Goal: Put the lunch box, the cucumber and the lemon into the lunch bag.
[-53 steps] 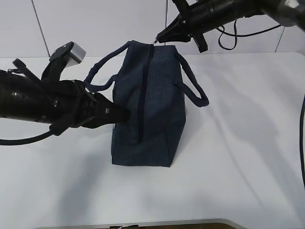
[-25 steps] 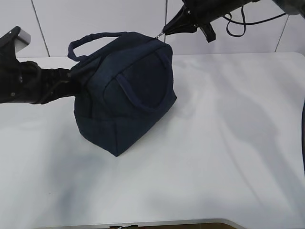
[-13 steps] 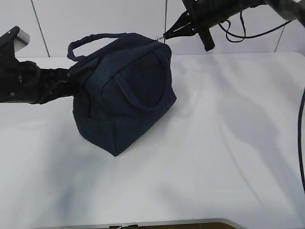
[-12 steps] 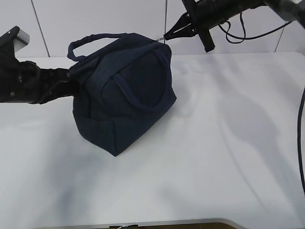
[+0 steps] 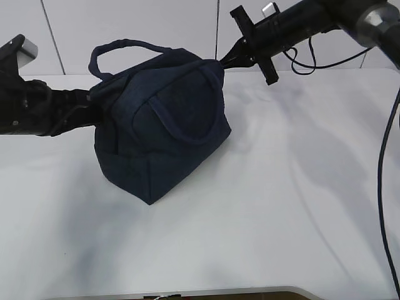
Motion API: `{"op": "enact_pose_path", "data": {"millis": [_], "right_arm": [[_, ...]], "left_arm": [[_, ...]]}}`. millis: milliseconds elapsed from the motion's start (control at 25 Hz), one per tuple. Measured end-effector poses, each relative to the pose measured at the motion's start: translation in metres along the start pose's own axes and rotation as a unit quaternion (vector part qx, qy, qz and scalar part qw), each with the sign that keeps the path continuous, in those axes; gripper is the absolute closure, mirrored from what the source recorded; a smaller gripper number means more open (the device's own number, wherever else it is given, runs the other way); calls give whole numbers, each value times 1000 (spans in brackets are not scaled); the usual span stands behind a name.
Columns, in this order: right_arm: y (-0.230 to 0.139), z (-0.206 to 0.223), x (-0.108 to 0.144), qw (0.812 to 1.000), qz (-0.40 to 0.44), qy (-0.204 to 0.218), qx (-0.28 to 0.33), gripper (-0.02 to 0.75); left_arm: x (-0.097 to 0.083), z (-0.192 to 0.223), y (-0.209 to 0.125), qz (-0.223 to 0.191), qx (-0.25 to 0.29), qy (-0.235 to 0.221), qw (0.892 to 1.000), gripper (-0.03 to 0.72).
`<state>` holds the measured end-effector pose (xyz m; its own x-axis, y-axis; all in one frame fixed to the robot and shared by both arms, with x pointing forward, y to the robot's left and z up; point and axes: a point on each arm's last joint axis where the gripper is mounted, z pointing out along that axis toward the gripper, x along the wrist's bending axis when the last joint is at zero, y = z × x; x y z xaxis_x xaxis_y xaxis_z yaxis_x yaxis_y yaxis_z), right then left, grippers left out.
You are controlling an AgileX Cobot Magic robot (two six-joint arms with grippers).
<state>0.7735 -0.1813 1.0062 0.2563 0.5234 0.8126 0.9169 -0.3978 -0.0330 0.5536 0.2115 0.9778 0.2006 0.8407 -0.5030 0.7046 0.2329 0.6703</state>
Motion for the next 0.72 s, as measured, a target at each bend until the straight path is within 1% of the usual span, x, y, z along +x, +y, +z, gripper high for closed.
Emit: {"op": "enact_pose_path", "data": {"millis": [280, 560, 640, 720], "right_arm": [[4, 16, -16, 999, -38, 4, 15, 733], [4, 18, -18, 996, -86, 9, 18, 733], [4, 18, -18, 995, -102, 9, 18, 733], [4, 18, -18, 994, -109, 9, 17, 733]], "left_arm": [[1, 0, 0, -1, -1, 1, 1000, 694], [0, 0, 2, 0, -2, 0, 1000, 694], [-1, 0, 6, 19, -4, 2, 1000, 694], [-3, -1, 15, 62, -7, 11, 998, 694]]}}
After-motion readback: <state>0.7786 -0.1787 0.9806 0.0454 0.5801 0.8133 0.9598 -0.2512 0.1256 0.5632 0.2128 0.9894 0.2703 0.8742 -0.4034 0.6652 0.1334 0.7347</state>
